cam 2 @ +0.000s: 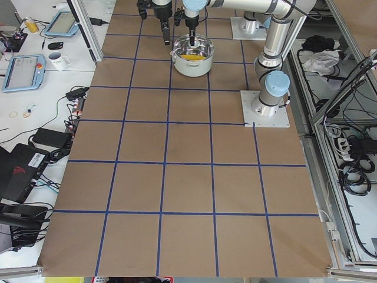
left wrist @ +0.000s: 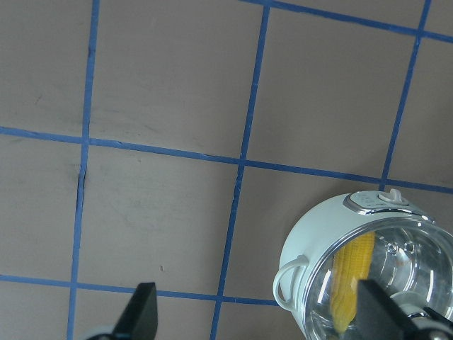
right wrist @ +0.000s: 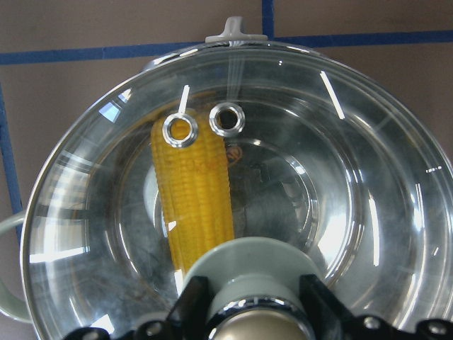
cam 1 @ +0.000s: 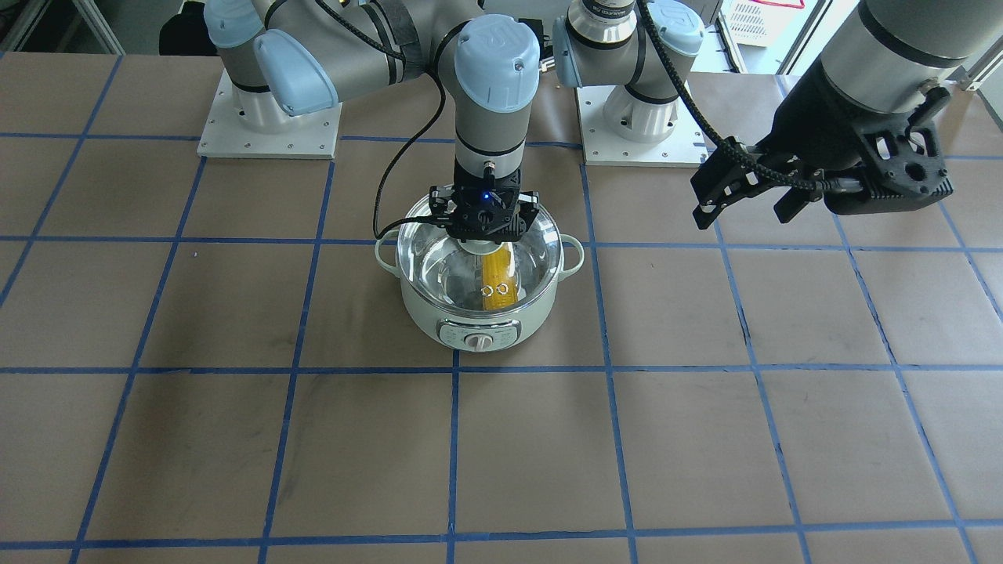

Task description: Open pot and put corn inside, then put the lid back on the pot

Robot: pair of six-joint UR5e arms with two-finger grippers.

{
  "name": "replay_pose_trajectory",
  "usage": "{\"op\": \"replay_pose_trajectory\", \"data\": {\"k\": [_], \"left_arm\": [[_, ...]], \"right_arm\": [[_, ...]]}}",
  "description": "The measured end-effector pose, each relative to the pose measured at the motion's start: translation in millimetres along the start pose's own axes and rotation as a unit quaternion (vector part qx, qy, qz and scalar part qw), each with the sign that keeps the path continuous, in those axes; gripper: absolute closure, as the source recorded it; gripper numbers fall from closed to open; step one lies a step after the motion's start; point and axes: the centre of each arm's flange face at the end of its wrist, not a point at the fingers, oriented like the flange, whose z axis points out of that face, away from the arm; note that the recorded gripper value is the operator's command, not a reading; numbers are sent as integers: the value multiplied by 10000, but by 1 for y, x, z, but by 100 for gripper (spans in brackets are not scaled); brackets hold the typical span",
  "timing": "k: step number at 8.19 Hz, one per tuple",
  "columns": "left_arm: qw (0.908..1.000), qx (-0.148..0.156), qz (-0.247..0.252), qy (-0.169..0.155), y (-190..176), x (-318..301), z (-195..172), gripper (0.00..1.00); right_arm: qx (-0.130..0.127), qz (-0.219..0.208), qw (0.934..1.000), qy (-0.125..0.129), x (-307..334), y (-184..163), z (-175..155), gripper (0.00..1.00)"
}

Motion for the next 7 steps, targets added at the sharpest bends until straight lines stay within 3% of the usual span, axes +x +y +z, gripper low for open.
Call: {"op": "replay_pose_trajectory", "data": {"k": [4, 7], "left_arm": [[10000, -3, 6, -5, 0, 0, 0, 0], [10000, -6, 7, -6, 0, 0, 1, 0]], "right_arm": [[6, 18, 10000, 0, 1, 1, 0, 0], [255, 106, 9995, -134, 18, 1, -36, 0]]}}
